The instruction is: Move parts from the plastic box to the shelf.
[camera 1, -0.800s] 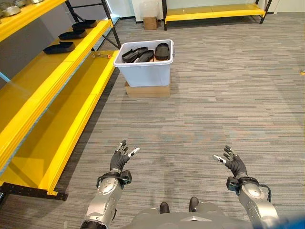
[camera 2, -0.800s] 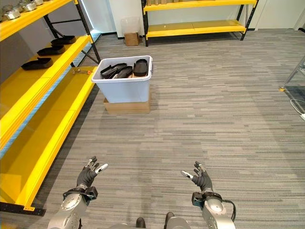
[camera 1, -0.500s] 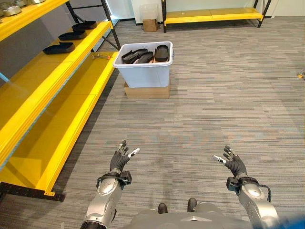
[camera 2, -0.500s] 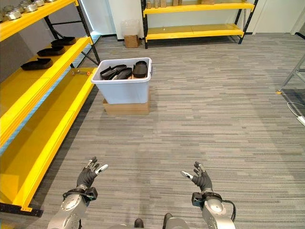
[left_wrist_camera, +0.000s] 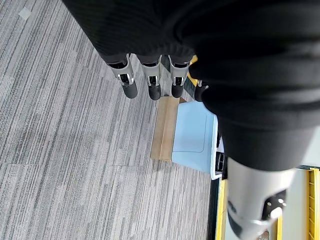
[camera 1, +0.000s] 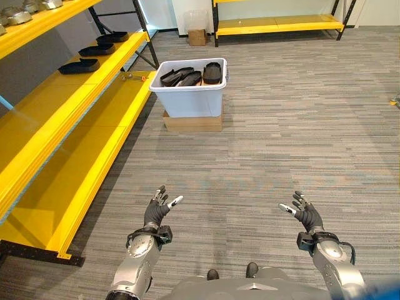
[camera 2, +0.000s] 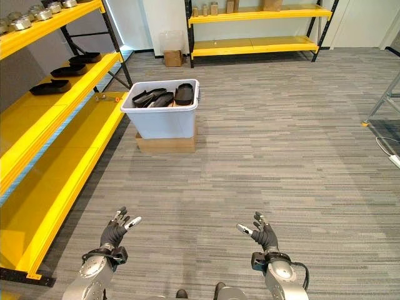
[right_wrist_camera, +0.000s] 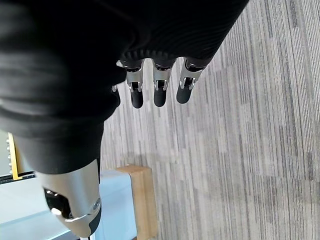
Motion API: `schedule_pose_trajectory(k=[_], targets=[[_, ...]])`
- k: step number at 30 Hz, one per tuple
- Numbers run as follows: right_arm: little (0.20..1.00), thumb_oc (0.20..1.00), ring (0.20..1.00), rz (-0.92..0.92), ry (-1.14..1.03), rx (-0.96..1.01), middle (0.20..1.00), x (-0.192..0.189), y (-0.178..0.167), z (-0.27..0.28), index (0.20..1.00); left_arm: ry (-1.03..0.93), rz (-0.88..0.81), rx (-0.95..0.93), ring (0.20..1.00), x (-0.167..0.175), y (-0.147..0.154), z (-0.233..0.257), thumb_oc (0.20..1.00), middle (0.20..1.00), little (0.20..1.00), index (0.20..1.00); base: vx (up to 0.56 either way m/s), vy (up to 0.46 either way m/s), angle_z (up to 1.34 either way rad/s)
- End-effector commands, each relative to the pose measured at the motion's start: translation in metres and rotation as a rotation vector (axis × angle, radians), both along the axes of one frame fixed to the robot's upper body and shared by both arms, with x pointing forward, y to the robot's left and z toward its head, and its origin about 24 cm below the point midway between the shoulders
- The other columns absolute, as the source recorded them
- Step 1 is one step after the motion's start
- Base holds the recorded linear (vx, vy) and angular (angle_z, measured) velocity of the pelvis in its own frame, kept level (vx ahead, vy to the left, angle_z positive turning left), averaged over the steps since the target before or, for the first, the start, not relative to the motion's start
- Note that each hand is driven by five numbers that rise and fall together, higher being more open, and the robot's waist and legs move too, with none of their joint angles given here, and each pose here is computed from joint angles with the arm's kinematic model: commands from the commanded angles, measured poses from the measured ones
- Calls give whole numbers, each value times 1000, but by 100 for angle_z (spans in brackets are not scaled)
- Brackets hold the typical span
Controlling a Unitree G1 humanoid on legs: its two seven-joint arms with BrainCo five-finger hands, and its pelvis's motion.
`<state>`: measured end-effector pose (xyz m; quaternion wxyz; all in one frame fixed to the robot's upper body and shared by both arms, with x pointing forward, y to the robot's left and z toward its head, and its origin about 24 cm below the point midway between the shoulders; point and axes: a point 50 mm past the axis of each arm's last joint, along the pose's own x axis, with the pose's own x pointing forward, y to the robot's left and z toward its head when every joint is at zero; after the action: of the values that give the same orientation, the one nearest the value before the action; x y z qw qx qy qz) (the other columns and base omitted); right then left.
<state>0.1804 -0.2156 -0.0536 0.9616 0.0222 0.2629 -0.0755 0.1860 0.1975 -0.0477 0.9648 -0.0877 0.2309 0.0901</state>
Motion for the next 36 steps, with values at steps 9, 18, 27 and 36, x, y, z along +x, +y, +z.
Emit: schedule_pose_trajectory(k=[9,18,27,36], targets=[[1000,1000,1000,42,-61,24,1000,13,11,7,1000,-77,29,65,1000,11,20,16,1000,1000,1000,1000,0,0,0],[1000,1000,1000,36,-63,21,1000,15,9,8,1000,-79,33,61,1000,10,22,17,1000,1000,1000,1000,0,0,0],[1000,1000,1000,39,-77,24,1000,21,11,11,1000,-101,43,70,1000,15,24,21,1000,1000,1000,1000,9,47,1],[1000,1000,1000,28,-88,58,1000,22,15,11,1000,-132,24,92,1000,25,23,29,1000,1000,1000,1000,-29,180,6]])
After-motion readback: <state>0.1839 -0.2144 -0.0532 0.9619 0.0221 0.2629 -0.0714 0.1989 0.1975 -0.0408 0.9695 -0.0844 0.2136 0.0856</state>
